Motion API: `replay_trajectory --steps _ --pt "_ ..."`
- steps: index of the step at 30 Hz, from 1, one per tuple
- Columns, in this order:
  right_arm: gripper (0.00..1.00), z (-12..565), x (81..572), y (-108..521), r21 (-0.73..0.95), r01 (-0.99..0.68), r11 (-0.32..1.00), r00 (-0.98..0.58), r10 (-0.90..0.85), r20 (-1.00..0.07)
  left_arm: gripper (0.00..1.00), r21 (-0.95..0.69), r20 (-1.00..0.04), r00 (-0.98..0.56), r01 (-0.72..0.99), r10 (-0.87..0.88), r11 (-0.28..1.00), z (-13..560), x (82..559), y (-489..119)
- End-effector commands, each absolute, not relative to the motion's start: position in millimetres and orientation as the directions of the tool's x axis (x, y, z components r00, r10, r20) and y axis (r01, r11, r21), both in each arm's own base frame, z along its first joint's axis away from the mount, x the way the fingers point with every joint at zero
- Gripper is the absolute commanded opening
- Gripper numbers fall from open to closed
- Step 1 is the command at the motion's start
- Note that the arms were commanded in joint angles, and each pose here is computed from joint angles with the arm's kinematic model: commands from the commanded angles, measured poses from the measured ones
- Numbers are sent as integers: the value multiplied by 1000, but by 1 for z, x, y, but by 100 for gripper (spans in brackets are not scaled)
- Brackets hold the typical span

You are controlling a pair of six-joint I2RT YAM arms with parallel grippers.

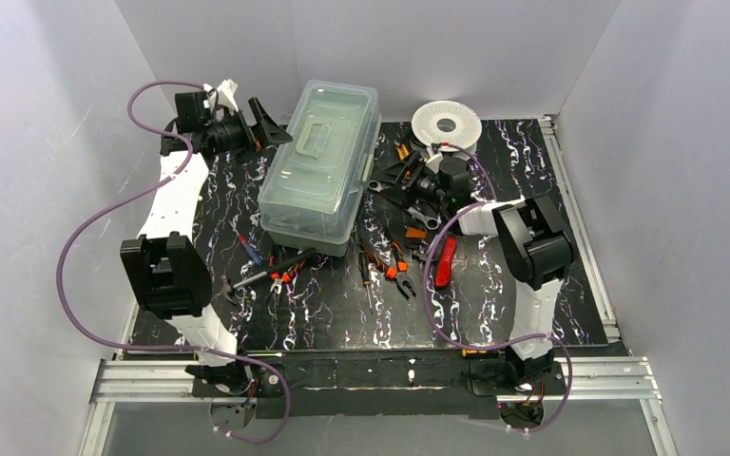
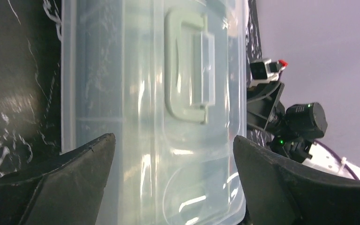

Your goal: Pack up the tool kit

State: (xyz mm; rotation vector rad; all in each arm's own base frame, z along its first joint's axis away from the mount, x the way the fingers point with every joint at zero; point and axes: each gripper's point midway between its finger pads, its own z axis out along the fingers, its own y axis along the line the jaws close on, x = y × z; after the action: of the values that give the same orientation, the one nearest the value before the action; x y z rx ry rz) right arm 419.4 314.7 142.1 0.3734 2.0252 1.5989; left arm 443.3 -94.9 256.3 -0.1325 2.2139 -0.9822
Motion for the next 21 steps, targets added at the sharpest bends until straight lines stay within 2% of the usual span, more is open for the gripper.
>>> replay_trajectory --steps 1,5,7,10,14,18,21 --pt "84 187 438 329 961 -226 160 -810 518 -276 98 -659 -611 -694 179 -381 731 281 471 -86" --pt "84 185 451 337 972 -194 129 -832 503 -233 98 -676 -596 -675 129 -435 726 277 500 -81" --pt "83 173 458 336 981 -122 148 -831 525 -182 98 -703 -568 -680 108 -464 703 269 511 -83" --pt "83 165 462 337 983 -98 156 -829 534 -168 98 -747 -509 -699 69 -502 662 252 521 -87" --pt "83 151 467 338 993 -45 109 -827 554 -99 98 -755 -491 -716 65 -496 653 240 525 -98" --pt "83 150 470 346 994 -71 87 -836 538 -107 98 -755 -497 -736 106 -460 647 233 519 -118" --pt "82 154 474 350 996 -79 28 -844 530 -82 98 -780 -456 -762 95 -459 618 218 511 -125"
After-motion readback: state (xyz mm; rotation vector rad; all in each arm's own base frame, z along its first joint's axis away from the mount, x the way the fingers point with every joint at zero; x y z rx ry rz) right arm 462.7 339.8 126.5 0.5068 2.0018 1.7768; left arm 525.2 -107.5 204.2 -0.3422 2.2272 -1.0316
